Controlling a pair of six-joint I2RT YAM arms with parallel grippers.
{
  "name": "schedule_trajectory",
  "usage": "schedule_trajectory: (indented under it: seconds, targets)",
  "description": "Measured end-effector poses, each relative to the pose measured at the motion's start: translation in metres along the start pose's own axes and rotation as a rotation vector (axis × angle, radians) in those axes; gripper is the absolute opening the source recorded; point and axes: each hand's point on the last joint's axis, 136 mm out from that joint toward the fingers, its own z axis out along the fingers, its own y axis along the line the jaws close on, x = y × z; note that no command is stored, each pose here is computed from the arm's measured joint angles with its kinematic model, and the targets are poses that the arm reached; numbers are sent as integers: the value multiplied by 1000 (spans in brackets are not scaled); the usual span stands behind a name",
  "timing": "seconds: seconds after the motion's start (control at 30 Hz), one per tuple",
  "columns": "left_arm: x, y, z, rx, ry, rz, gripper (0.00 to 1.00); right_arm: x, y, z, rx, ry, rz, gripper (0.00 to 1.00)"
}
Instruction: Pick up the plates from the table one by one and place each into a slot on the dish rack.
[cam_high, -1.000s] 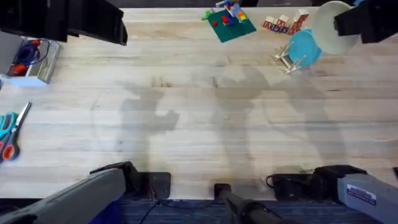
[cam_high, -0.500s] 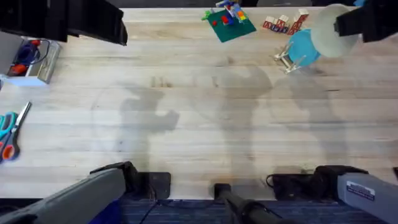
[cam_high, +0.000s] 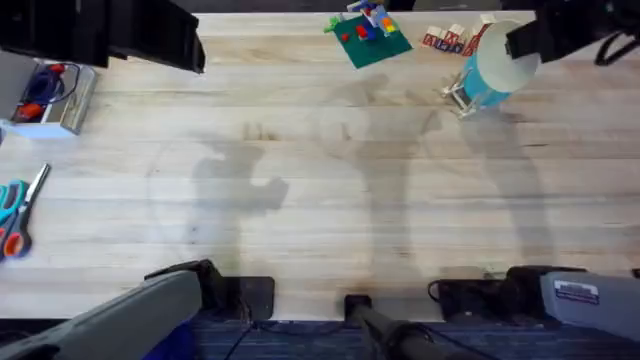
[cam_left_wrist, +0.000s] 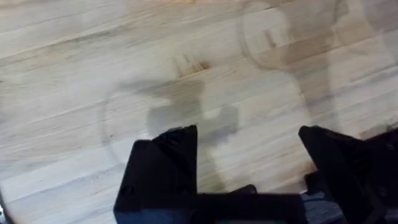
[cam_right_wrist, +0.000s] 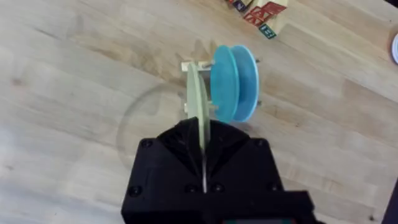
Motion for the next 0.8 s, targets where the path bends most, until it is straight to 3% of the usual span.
schedule_trajectory:
  seconds: [0.5, 0.8]
  targets:
    - [0, 0, 0, 0, 0, 0, 993, -16, -10, 40, 9, -17, 17, 29]
    - [0, 0, 0, 0, 0, 0, 993, -7, -16, 55, 4, 25, 37, 29]
